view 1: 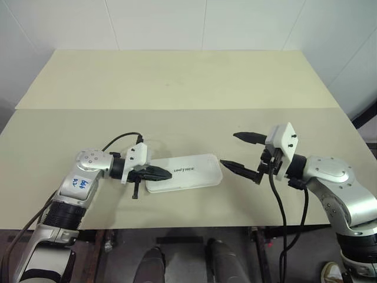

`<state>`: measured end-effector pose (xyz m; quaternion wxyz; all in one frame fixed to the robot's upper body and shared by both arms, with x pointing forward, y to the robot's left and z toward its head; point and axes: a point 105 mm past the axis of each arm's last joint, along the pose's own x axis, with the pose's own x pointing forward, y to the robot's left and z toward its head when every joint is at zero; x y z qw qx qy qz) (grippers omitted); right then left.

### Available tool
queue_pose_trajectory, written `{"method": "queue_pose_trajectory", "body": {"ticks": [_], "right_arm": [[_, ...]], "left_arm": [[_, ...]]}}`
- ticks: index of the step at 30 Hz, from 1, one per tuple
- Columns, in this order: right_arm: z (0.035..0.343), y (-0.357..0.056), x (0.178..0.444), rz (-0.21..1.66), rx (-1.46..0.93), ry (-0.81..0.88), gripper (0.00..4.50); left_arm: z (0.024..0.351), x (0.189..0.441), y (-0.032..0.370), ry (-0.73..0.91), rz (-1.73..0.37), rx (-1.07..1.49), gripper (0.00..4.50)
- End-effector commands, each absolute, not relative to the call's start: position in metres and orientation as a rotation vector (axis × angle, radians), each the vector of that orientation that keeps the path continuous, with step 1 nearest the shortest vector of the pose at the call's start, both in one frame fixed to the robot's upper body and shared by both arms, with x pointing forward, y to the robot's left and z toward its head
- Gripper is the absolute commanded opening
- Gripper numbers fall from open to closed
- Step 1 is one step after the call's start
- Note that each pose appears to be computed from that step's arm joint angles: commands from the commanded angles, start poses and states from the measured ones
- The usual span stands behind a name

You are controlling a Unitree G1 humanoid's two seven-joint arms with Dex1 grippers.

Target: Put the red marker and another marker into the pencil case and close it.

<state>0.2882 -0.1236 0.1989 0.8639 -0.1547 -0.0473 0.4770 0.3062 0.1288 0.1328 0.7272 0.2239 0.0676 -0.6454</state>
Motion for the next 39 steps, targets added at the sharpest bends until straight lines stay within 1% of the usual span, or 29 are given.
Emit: {"method": "queue_pose_trajectory", "body": {"ticks": [1,8,11,15,20,23,26,27,29,32,33,35,39], "right_arm": [[0.209,-0.120,0.283,0.998,-0.334,-0.154,4.50],[0.207,-0.117,0.281,0.998,-0.325,-0.158,4.50],[0.207,-0.116,0.281,1.001,-0.323,-0.159,4.50],[0.207,-0.115,0.280,1.009,-0.319,-0.159,4.50],[0.205,-0.117,0.281,1.012,-0.319,-0.150,4.50],[0.204,-0.119,0.282,1.010,-0.321,-0.144,4.50],[0.203,-0.123,0.282,1.005,-0.325,-0.133,4.50],[0.203,-0.124,0.283,1.005,-0.327,-0.131,4.50],[0.204,-0.126,0.284,1.003,-0.330,-0.128,4.50],[0.205,-0.130,0.285,1.003,-0.335,-0.124,4.50],[0.206,-0.130,0.286,1.004,-0.337,-0.124,4.50],[0.207,-0.132,0.286,1.003,-0.340,-0.123,4.50],[0.210,-0.139,0.287,0.992,-0.350,-0.129,4.50]], "left_arm": [[0.124,0.308,0.123,0.192,-1.417,0.495,0.03],[0.116,0.305,0.118,0.249,-1.426,0.465,0.03],[0.120,0.304,0.115,0.228,-1.431,0.465,0.03],[0.136,0.305,0.114,0.159,-1.412,0.423,0.03],[0.187,0.306,0.126,-0.048,-1.360,0.262,0.03],[0.208,0.304,0.135,-0.122,-1.327,0.223,0.03],[0.234,0.307,0.151,-0.196,-1.213,0.189,0.03],[0.237,0.307,0.155,-0.201,-1.192,0.186,0.03],[0.231,0.301,0.161,-0.157,-1.193,0.181,0.03],[0.226,0.295,0.166,-0.133,-1.178,0.188,0.03],[0.224,0.294,0.168,-0.128,-1.172,0.203,0.44],[0.219,0.292,0.172,-0.106,-1.162,0.227,0.97],[0.219,0.290,0.181,-0.117,-1.126,0.238,2.32]]}}
